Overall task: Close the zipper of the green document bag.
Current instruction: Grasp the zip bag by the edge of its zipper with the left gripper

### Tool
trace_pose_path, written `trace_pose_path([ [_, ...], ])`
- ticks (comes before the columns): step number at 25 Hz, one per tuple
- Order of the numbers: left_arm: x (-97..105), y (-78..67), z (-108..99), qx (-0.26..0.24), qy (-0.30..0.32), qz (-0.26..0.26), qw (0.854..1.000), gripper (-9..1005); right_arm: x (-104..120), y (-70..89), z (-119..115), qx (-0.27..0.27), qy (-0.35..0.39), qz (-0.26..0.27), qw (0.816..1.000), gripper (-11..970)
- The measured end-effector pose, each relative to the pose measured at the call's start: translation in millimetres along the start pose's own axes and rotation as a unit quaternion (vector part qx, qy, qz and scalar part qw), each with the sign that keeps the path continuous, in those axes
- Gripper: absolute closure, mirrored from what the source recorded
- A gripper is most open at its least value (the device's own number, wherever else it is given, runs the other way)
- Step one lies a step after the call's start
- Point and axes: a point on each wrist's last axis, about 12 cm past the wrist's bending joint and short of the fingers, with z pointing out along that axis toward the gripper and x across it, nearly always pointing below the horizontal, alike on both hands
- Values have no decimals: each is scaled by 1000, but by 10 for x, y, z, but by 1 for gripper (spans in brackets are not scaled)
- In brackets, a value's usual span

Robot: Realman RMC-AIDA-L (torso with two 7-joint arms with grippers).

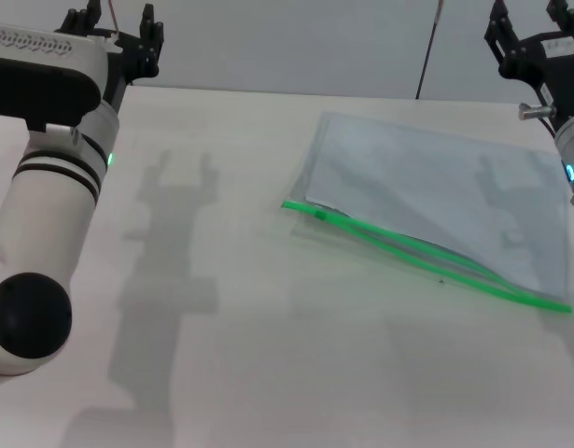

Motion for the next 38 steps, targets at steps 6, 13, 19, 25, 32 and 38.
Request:
trace_pose_path([
  [6,1,-6,2,0,0,0,1000,381,8,-13,-4,1,1,-2,1000,252],
  [13,10,-10,1,2,3,0,1000,382,13,-20,-6,2,2,-3,1000,252],
  [19,-20,-86,11,32,14,-8,999,382,23,-27,-7,3,6,-4,1000,252],
  [25,-124,-191,32,150,61,3,987,381,37,-30,-12,3,10,-4,1000,252],
  [32,-174,-282,-24,289,110,100,946,387,37,-33,-12,3,10,-3,1000,251],
  [38,-277,-278,-64,374,122,174,903,391,43,-37,-11,3,13,-4,1000,251],
])
